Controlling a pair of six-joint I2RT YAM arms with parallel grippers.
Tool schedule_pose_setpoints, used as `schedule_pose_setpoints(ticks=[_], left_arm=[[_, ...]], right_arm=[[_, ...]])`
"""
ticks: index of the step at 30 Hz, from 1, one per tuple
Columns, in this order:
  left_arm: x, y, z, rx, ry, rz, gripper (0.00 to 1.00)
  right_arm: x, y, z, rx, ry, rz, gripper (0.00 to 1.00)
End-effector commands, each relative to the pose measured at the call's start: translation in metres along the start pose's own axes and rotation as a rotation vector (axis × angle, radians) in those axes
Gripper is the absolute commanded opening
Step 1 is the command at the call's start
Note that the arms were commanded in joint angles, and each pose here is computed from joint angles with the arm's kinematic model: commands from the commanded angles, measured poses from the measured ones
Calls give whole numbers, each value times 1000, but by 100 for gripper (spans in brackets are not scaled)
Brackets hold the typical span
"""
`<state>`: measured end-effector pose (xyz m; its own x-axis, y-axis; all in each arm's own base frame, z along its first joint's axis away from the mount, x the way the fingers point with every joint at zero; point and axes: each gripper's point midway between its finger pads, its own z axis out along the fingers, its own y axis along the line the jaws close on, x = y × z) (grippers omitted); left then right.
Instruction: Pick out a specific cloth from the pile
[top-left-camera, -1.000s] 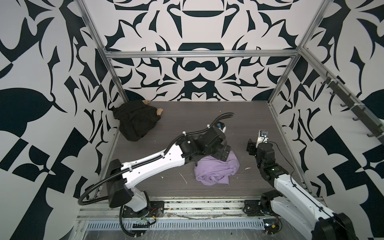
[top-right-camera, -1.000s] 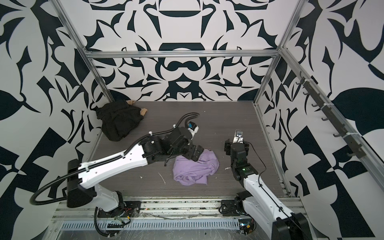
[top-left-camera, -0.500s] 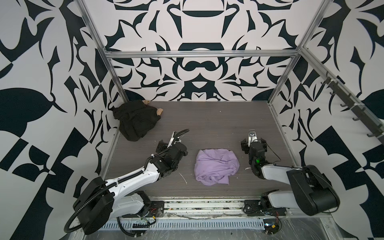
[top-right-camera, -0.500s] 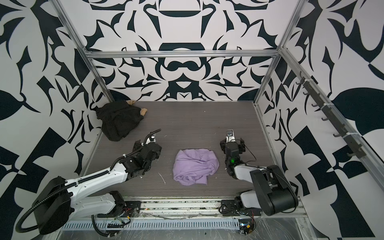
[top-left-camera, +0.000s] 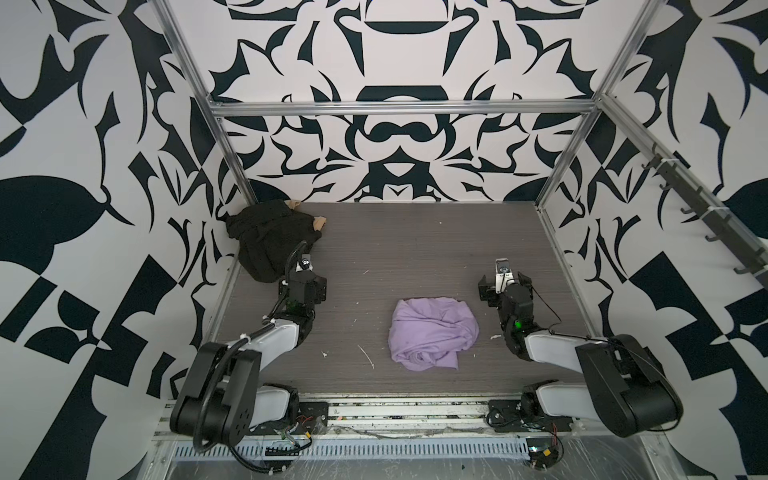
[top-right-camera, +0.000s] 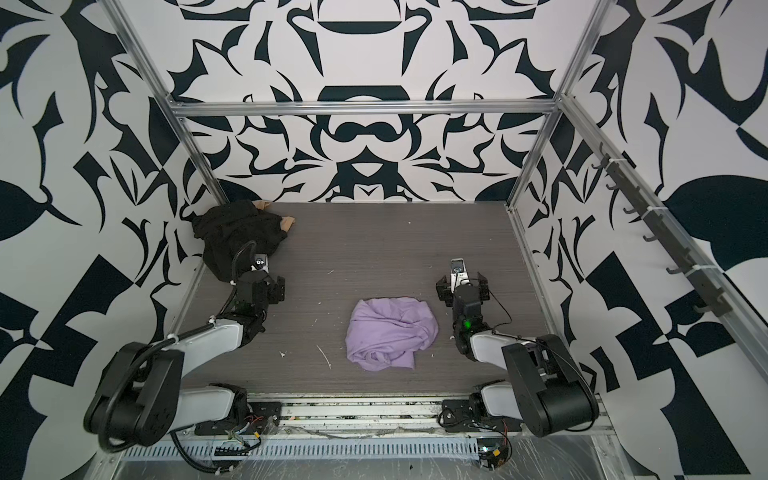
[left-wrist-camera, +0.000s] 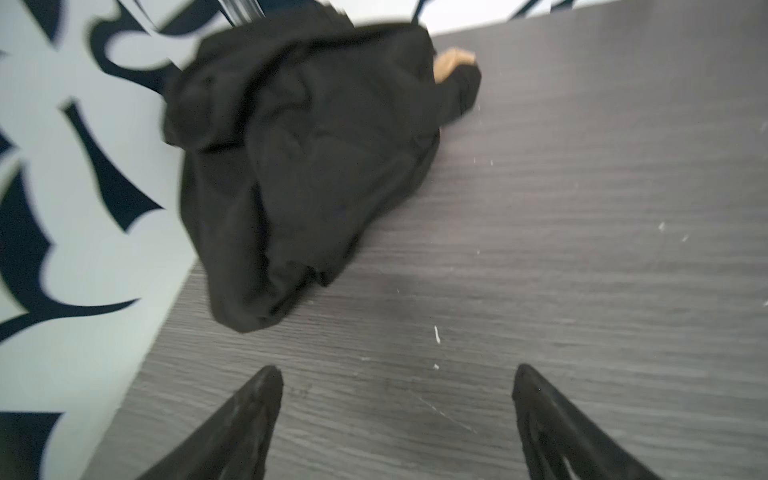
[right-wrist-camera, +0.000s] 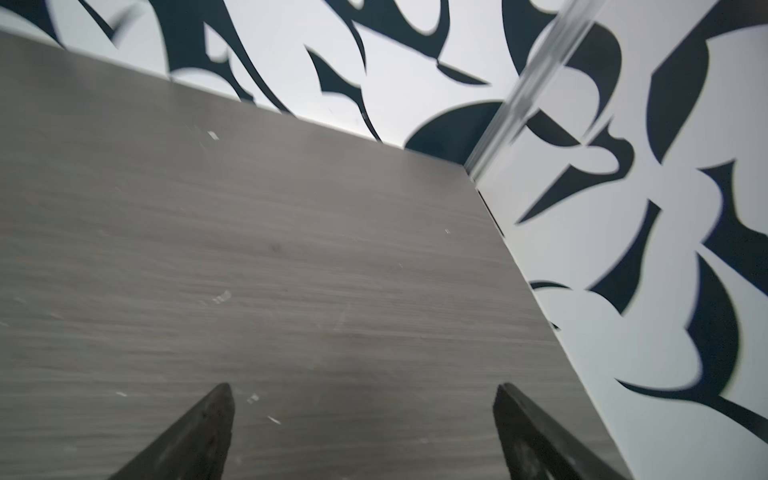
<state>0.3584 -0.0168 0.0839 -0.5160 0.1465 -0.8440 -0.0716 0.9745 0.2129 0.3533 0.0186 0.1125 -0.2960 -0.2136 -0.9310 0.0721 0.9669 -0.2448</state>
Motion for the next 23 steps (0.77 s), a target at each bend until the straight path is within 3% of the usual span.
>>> schedule_pose_setpoints(ticks=[1, 6, 8, 10, 11, 16, 23], left_arm=[[-37, -12, 4, 116, -164, -31, 87], [-22, -11, 22, 150, -196, -95, 79], [-21, -11, 24, 166, -199, -102, 84], [-21, -3, 27, 152, -199, -135, 100], [-20, 2, 29, 127, -197, -151, 100], [-21, 2, 31, 134, -184, -148, 100], [-21, 2, 29, 136, -188, -149, 100]], right_arm=[[1, 11, 10, -62, -37, 76, 99], [9, 10, 16, -39, -83, 81, 100], [16, -10, 33, 103, 50, 123, 100], [23, -20, 33, 130, 65, 151, 100], [22, -21, 35, 139, 65, 158, 100], [21, -7, 42, 50, 83, 143, 100], [22, -8, 41, 31, 87, 147, 100]])
